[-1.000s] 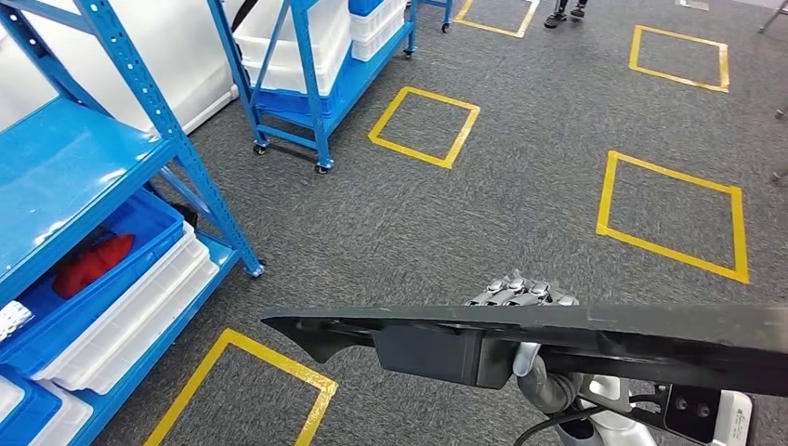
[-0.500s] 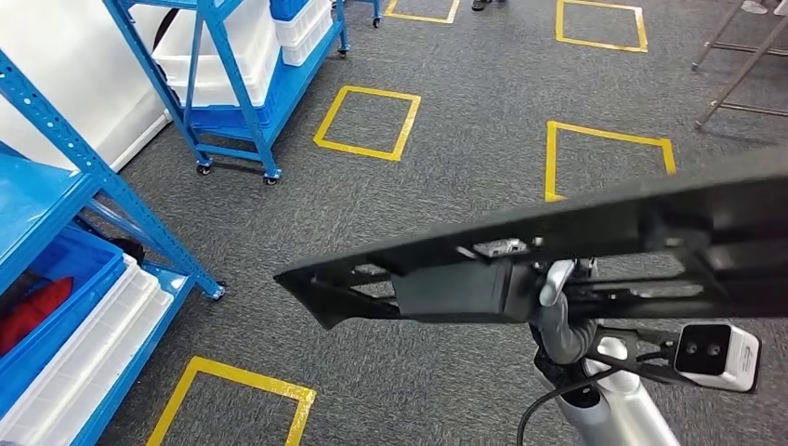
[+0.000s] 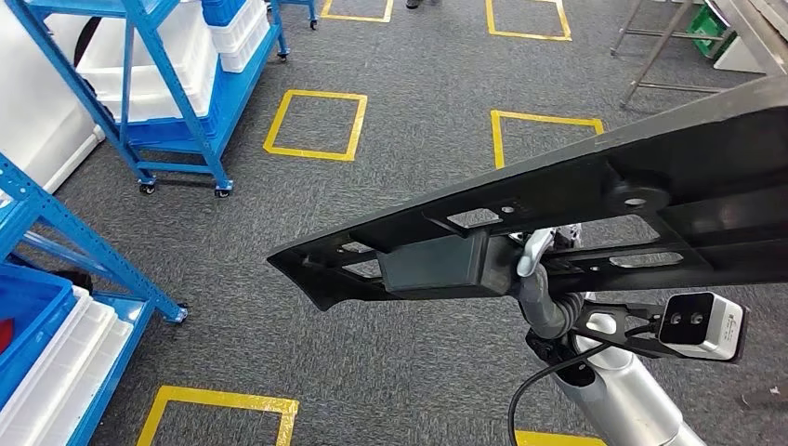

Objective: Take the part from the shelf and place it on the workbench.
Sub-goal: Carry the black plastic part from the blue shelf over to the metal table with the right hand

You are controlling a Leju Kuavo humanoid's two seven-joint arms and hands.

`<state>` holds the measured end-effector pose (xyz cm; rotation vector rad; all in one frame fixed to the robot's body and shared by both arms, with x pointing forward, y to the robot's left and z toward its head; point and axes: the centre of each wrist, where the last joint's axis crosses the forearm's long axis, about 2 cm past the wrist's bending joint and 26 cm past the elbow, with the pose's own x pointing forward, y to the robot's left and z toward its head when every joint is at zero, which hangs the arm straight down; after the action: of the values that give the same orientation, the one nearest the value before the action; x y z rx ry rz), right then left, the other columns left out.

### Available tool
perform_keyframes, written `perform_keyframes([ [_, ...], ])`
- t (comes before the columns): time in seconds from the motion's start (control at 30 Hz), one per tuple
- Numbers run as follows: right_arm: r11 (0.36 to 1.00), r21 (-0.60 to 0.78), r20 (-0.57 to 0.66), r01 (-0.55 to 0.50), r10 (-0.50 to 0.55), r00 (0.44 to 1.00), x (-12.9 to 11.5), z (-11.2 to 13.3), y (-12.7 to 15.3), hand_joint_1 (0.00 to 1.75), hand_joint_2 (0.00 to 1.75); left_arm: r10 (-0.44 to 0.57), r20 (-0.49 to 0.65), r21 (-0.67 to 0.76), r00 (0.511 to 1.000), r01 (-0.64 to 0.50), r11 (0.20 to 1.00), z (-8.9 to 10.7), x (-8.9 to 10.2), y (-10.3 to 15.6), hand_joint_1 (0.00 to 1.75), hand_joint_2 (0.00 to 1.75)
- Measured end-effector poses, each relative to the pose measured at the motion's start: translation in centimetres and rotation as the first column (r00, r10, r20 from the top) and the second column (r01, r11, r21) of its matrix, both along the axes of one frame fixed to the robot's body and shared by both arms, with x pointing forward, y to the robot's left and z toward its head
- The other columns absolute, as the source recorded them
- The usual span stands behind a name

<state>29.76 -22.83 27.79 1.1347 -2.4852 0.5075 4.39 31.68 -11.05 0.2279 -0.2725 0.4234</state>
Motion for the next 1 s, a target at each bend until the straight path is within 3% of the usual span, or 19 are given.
perform_keyframes([
  [0.13, 1.0, -0.021, 0.003, -0.01, 0.01, 1.0, -0.1, -0.2, 0.4, 1.75, 1.75, 0.001, 0.001, -0.001, 1.0, -0.001, 1.0, 0.0, 0.0, 0.0, 0.0, 1.75],
  [0.47, 0.999, 0.031, 0.026, 0.007, -0.008, 1.0, 1.0, 2.8, 1.7, 1.75, 1.75, -0.016, 0.007, -0.006, 1.0, 0.016, 1.0, 0.1, 0.6, 0.0, 0.0, 1.75],
  [1.0, 0.999, 0.017, 0.037, -0.038, 0.037, 0.999, 0.6, 4.0, 3.7, 1.75, 1.75, -0.015, -0.001, -0.011, 1.0, 0.015, 1.0, 0.0, 0.4, 0.0, 0.0, 1.75],
])
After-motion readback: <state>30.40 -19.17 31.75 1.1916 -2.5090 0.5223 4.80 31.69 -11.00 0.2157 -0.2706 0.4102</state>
